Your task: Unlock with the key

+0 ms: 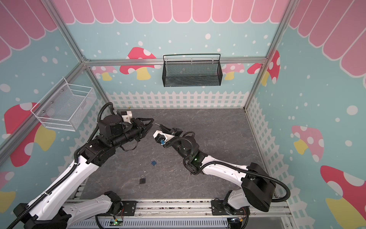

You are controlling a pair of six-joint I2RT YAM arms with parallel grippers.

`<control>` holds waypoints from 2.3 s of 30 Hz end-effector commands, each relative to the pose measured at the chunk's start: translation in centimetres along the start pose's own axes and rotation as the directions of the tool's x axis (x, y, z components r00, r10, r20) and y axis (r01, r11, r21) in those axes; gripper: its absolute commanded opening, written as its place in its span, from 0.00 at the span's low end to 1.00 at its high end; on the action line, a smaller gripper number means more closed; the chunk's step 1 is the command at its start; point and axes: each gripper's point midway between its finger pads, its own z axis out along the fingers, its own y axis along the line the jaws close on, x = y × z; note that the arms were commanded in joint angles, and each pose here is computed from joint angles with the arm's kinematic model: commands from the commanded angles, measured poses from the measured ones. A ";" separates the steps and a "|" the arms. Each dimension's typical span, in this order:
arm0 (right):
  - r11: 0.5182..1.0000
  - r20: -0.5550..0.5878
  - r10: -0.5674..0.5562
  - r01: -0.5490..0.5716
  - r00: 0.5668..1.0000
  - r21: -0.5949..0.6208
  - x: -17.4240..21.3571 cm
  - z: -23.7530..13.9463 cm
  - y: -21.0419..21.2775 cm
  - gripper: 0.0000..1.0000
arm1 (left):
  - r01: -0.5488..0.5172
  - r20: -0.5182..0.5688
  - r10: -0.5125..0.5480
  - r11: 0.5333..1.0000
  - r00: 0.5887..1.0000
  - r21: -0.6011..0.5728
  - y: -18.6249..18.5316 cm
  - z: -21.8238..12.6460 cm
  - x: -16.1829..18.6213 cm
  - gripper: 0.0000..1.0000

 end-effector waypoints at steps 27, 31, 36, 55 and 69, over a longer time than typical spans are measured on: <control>0.992 0.030 -0.124 0.123 0.992 0.034 -2.8 1.3 -0.2 0.00 | -0.039 0.038 0.039 0.999 0.998 -0.022 -1.0 0.3 -0.9 0.00; 0.995 0.030 -0.098 0.097 0.995 0.019 -3.2 1.3 -0.4 0.00 | -0.057 0.050 0.058 0.998 0.997 -0.025 -0.9 0.3 -1.3 0.00; 0.999 0.033 -0.036 0.036 0.999 -0.009 -4.1 1.0 -0.9 0.27 | -0.103 0.083 0.101 0.995 0.991 0.016 -1.7 -0.2 -2.0 0.00; 0.311 -0.351 0.795 -0.829 0.495 -0.465 -5.2 -2.7 -1.5 0.55 | -0.472 0.157 0.451 0.768 0.878 0.433 -4.4 -0.8 -0.7 0.00; 0.012 -0.454 0.853 -0.879 0.258 -0.477 -5.3 -2.2 -3.6 0.48 | -0.459 0.050 0.513 0.714 0.857 0.529 -4.6 -0.2 1.8 0.00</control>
